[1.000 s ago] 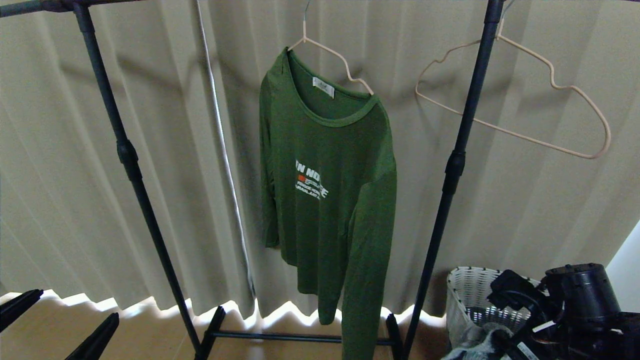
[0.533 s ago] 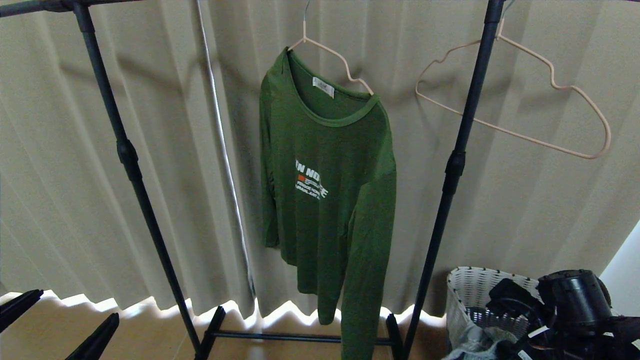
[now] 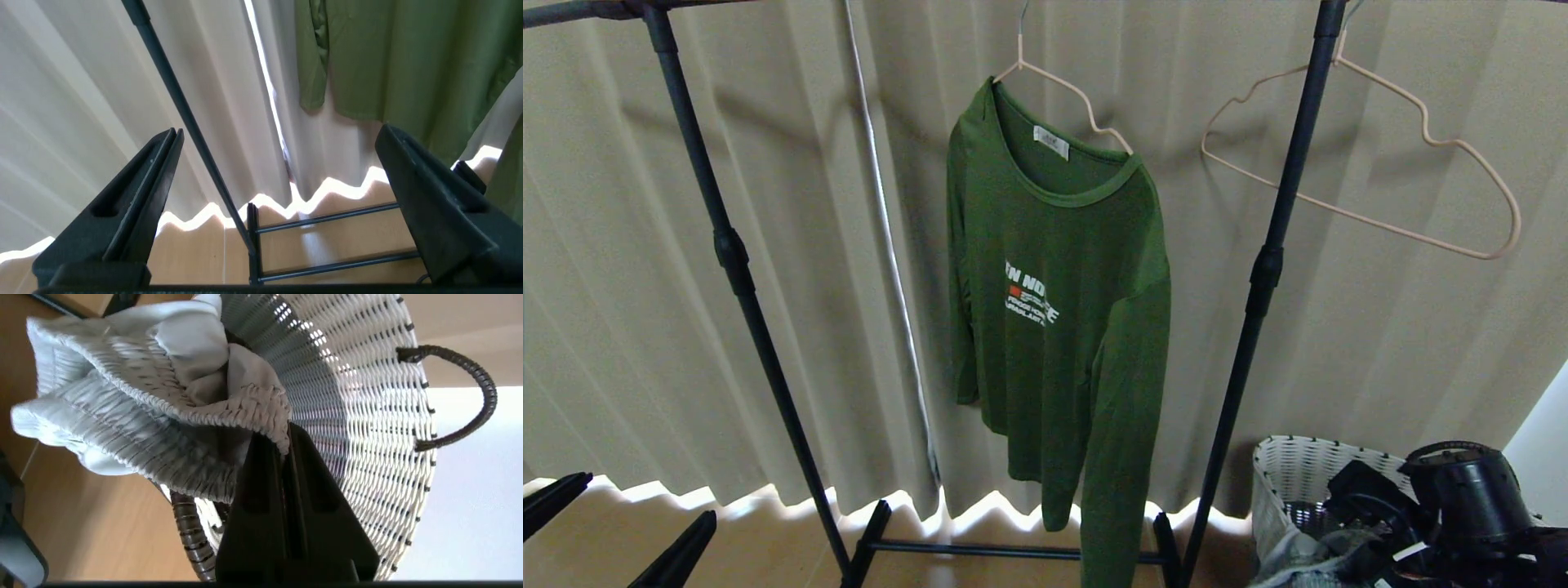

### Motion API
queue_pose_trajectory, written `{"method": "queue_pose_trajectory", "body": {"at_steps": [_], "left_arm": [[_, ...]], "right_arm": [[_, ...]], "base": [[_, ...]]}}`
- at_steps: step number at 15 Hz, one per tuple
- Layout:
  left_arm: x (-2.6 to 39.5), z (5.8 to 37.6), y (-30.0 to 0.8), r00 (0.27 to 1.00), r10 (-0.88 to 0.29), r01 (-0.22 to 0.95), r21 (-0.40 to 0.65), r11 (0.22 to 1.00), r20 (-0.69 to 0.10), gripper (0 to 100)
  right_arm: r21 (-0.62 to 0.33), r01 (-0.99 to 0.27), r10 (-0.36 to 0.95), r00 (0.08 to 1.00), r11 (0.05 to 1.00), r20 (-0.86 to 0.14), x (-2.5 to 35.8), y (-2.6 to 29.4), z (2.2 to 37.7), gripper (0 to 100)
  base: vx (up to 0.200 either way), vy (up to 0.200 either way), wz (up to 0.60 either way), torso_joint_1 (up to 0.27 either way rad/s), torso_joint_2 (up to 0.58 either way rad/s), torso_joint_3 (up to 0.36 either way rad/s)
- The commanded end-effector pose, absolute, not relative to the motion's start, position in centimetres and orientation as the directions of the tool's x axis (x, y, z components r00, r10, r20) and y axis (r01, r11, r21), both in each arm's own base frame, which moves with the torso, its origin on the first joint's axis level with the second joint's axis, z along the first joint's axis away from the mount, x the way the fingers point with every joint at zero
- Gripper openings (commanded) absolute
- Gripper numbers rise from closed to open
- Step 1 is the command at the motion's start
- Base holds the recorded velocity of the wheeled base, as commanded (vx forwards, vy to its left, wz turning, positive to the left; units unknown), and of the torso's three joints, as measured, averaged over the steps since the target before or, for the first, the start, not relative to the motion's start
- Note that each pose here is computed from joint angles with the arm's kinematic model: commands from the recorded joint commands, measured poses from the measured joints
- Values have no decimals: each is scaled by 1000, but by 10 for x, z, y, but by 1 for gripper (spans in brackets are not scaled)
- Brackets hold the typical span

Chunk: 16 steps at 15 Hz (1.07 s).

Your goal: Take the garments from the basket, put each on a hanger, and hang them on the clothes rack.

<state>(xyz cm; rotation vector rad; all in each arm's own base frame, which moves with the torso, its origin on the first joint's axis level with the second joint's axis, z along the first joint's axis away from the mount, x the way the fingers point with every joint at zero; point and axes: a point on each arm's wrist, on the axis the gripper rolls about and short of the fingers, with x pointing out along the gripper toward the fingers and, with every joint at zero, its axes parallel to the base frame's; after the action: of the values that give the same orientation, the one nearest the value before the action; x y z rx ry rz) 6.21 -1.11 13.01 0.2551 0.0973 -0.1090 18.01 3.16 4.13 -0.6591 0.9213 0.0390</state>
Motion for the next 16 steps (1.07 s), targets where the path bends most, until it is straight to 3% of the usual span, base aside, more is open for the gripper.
{"method": "queue_pose_trajectory", "body": {"at_steps": [1, 6, 9, 16], "left_arm": [[62, 130, -11, 990, -95, 119, 246, 962, -108, 100], [62, 129, -11, 989, -95, 121, 246, 962, -114, 100], [62, 129, -11, 989, -95, 121, 247, 962, -115, 100], [62, 128, -11, 987, -96, 125, 248, 961, -126, 100]], "right_arm": [[-517, -272, -228, 668, 812, -709, 173, 30, 48, 0], [-498, -167, -162, 818, 851, -552, 162, 29, 78, 0], [-454, -176, -71, 877, 874, -476, 153, 29, 95, 0], [-369, -165, 8, 920, 915, -392, 151, 30, 113, 0]], "base": [[0, 0, 0, 0, 0, 0], [0, 0, 0, 0, 0, 0], [0, 0, 0, 0, 0, 0], [0, 0, 0, 0, 0, 0]]}}
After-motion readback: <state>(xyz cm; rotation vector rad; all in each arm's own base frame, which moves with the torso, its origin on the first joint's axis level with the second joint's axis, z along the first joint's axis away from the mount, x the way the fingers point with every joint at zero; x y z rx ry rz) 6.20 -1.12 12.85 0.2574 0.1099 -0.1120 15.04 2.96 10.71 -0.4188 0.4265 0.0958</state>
